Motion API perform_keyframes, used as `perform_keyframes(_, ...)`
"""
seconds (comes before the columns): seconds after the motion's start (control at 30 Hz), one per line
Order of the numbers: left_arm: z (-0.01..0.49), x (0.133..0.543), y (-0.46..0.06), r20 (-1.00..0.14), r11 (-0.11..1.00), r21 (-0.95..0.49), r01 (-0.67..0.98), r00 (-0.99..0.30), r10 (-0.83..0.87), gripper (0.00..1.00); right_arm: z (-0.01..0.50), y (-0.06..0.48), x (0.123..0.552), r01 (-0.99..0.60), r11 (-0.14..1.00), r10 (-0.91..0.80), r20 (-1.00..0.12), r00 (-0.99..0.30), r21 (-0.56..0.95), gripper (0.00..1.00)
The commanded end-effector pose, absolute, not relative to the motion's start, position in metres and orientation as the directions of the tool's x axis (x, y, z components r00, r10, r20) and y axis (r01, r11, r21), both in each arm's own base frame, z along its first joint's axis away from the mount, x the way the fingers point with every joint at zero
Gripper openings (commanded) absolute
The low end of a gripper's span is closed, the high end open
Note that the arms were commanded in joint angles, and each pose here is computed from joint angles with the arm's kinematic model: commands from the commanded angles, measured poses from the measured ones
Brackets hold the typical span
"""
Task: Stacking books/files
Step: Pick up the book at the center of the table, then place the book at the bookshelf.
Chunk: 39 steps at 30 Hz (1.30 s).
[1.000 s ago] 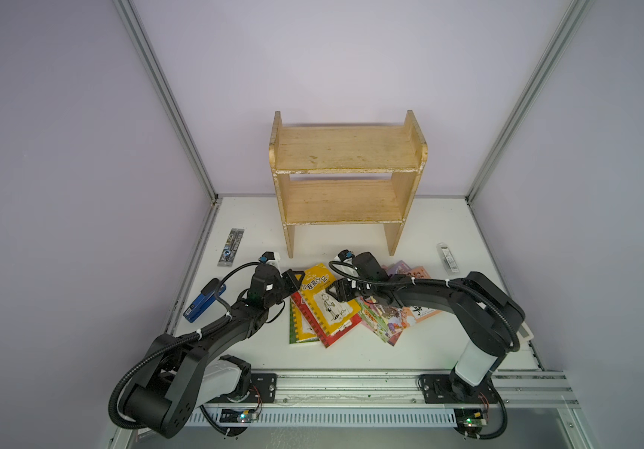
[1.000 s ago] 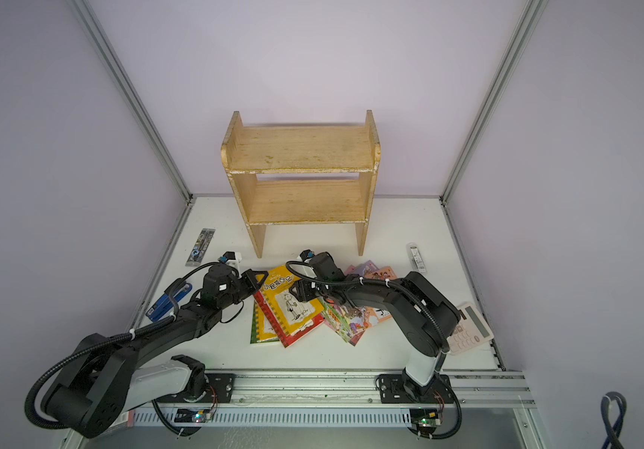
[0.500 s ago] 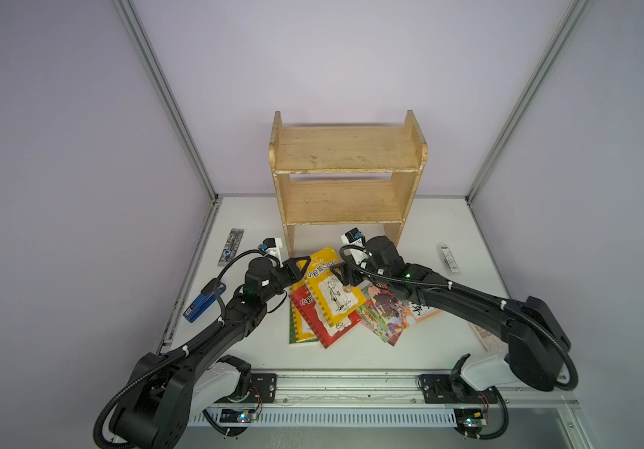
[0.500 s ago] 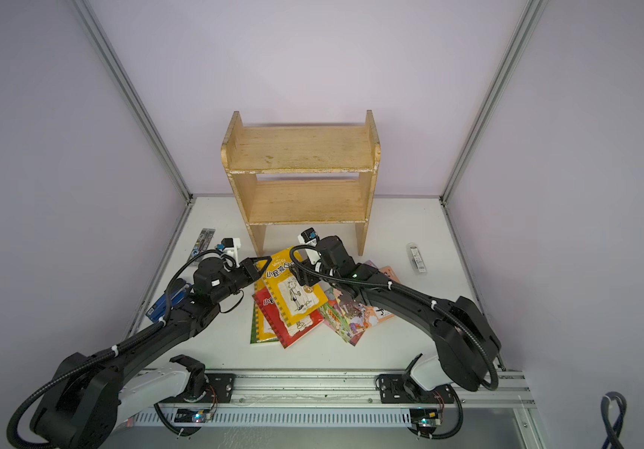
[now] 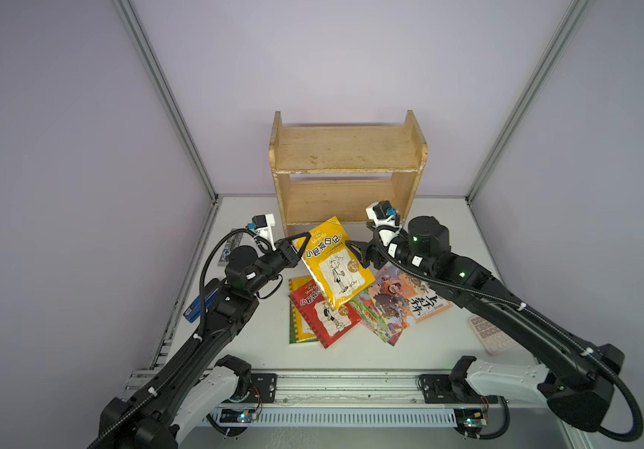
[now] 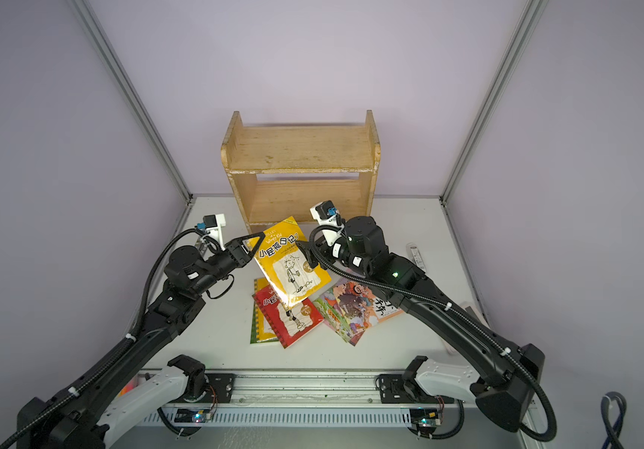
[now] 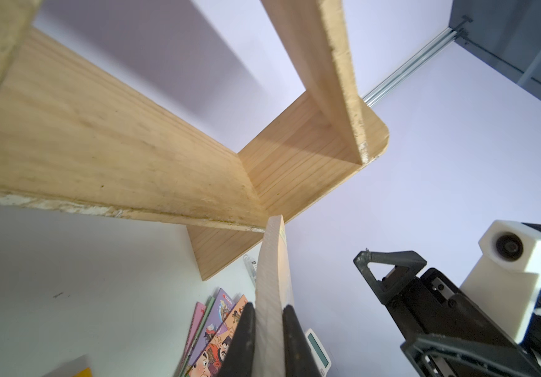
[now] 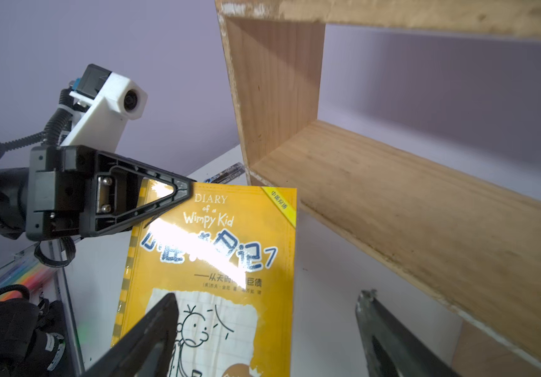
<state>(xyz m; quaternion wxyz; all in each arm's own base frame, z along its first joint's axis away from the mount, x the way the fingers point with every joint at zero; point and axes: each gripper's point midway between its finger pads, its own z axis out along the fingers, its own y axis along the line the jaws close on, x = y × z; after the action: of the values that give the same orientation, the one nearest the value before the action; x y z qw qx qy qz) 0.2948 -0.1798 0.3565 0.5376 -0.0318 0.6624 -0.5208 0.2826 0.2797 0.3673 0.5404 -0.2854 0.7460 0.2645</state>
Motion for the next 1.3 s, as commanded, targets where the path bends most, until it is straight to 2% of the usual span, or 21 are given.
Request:
perform_keyframes(0.0,0.399,0.281,-0.181,-0.706,0.412,-0.670,0.618,-0.357,-0.612,0.00,0.391,0.257,0.289,-0.638,0.770,-0.150,-0.968,-0.199,0.012,0.89)
perform_keyframes(0.2,0.453,0.266,-0.185,-0.721,0.356,-0.607,0.710,-0.303,-0.624,0.00,0.440,0.240,0.292,-0.578,0.816,-0.103,-0.986,-0.131,-0.009,0.92)
perform_keyframes(0.37,0.492,0.270,-0.176,-0.684,0.347,-0.607,0.715,-0.248,-0.686,0.00,0.465,0.232,0.294,-0.550,0.835,-0.092,-0.988,-0.121,-0.010,0.94)
perform_keyframes(0.63,0.522,0.305,-0.146,-0.530,0.345,-0.726,0.595,-0.166,-0.831,0.00,0.472,0.248,0.296,-0.613,0.790,-0.099,-0.986,-0.131,0.002,0.95)
perform_keyframes(0.87,0.553,0.322,-0.126,-0.410,0.313,-0.760,0.569,-0.047,-0.911,0.00,0.474,0.265,0.301,-0.660,0.751,-0.123,-0.985,-0.122,-0.012,0.95)
perform_keyframes(1.13,0.565,0.366,-0.130,-0.371,0.339,-0.794,0.505,0.039,-0.928,0.00,0.492,0.262,0.330,-0.573,0.809,-0.215,-0.974,-0.079,-0.132,0.95)
perform_keyframes(1.27,0.570,0.379,-0.132,-0.372,0.370,-0.794,0.481,0.097,-0.923,0.00,0.490,0.274,0.351,-0.563,0.800,-0.300,-0.951,-0.074,-0.208,0.95)
